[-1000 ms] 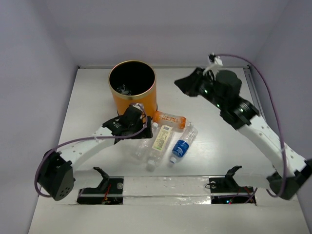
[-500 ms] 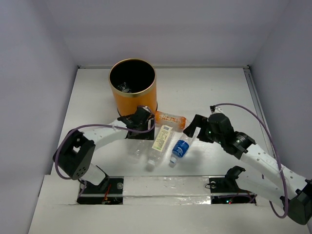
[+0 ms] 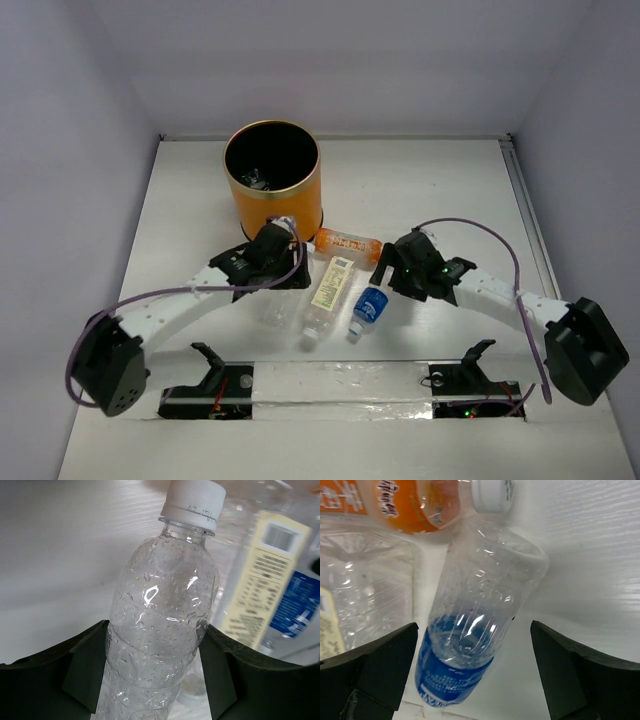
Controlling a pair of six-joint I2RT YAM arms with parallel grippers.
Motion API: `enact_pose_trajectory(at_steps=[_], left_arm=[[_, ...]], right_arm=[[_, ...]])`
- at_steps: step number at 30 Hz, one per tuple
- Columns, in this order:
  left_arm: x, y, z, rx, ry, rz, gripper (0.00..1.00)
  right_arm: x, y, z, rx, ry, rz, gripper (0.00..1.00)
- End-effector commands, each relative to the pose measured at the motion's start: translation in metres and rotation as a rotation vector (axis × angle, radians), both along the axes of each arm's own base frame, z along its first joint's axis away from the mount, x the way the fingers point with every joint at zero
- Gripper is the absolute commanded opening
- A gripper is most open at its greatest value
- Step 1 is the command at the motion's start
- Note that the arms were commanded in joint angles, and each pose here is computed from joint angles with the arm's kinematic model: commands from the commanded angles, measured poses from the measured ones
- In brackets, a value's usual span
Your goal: Put the plastic bottles in the bin
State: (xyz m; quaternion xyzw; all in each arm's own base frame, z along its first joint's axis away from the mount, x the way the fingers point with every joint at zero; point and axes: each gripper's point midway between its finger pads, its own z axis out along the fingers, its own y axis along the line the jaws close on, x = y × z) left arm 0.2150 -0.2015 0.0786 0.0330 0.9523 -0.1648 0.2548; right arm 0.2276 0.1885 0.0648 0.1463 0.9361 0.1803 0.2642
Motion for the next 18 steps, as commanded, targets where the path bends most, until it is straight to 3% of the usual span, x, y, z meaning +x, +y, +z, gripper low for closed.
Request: enact_pose_trajectory(at_steps=[1, 4, 6, 11, 14, 18], left_arm=[[-0.021, -0.005, 0.051, -0.127, -0.038, -0.009, 0.45], [-0.029, 0.001, 0.097, -0.185, -0.103, -0.003, 0.44], [-0.021, 0.002, 0.152, -0.246, -0.203, 0.027, 0.44], [-0.002, -0.007, 0.289, -0.412, -0.456, 0.015, 0.44], [0.019, -0.014, 0.352, -0.447, -0.599, 0.013, 0.44], [0.064, -0.02, 0.395, -0.39, -0.718, 0.052, 0.44]], right_arm=[[0.01, 0.002, -0.011, 0.017, -0.02, -0.054, 1.0], [0.006, 0.0, -0.021, 0.012, 0.001, -0.064, 0.95], [0.004, -0.002, -0.024, 0.009, 0.007, -0.075, 0.86], [-0.001, -0.008, -0.027, 0.006, 0.003, -0.084, 0.79], [-0.005, -0.008, -0.025, 0.028, 0.004, -0.086, 0.63], [-0.009, -0.012, -0.008, 0.057, -0.027, -0.091, 0.46]])
